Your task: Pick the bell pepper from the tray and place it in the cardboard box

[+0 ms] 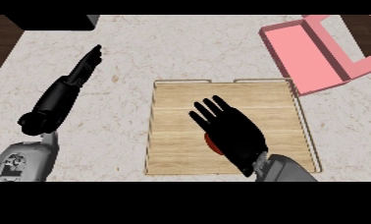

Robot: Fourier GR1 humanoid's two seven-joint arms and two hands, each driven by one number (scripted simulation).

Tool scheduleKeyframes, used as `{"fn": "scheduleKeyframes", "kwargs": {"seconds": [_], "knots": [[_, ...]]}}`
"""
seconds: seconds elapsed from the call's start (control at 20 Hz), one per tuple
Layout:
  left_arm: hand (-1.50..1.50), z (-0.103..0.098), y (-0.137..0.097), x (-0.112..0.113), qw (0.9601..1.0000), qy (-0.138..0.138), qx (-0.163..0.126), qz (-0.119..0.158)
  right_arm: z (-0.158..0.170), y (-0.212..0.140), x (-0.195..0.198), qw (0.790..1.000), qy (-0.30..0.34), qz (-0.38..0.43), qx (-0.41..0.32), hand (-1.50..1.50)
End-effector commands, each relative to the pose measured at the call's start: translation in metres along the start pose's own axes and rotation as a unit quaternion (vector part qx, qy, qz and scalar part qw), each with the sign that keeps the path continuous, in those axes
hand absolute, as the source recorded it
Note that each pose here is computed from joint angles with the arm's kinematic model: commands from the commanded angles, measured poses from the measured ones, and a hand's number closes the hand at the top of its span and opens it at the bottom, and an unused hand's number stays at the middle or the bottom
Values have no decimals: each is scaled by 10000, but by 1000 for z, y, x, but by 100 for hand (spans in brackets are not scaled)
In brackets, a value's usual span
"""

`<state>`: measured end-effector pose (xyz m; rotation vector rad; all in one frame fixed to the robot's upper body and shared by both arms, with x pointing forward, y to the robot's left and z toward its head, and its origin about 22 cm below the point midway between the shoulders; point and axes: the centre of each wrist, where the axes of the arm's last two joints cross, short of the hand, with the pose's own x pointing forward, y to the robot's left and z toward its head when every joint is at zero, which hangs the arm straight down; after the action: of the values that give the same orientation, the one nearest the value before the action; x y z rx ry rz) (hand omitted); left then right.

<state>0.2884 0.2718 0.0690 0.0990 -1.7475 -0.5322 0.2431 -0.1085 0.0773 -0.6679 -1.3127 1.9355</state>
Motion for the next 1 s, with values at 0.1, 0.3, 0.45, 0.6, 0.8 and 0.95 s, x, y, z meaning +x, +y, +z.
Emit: {"fn": "scheduleKeyframes", "kwargs": {"seconds": [0.1,0.3,0.45,0.6,0.8,0.95], "knots": [[0,7,-16,-17,10000,-57,17,35,0,4,-7,9998,-18,-120,167,-150],[0,-6,-14,16,10000,15,7,-40,-18,24,-10,9994,-296,30,182,150],[0,-12,-16,8,10000,-25,59,33,-11,20,-23,9966,-769,243,-196,150],[0,1,-10,-14,10000,55,77,-29,-22,32,11,9932,-943,353,-586,150],[0,-3,-4,-5,10000,-70,-25,-17,-30,20,-4,9900,-960,452,-932,150],[0,1,-9,-3,9999,-7,-82,90,-57,7,-24,9925,-380,-85,-1157,150]]}}
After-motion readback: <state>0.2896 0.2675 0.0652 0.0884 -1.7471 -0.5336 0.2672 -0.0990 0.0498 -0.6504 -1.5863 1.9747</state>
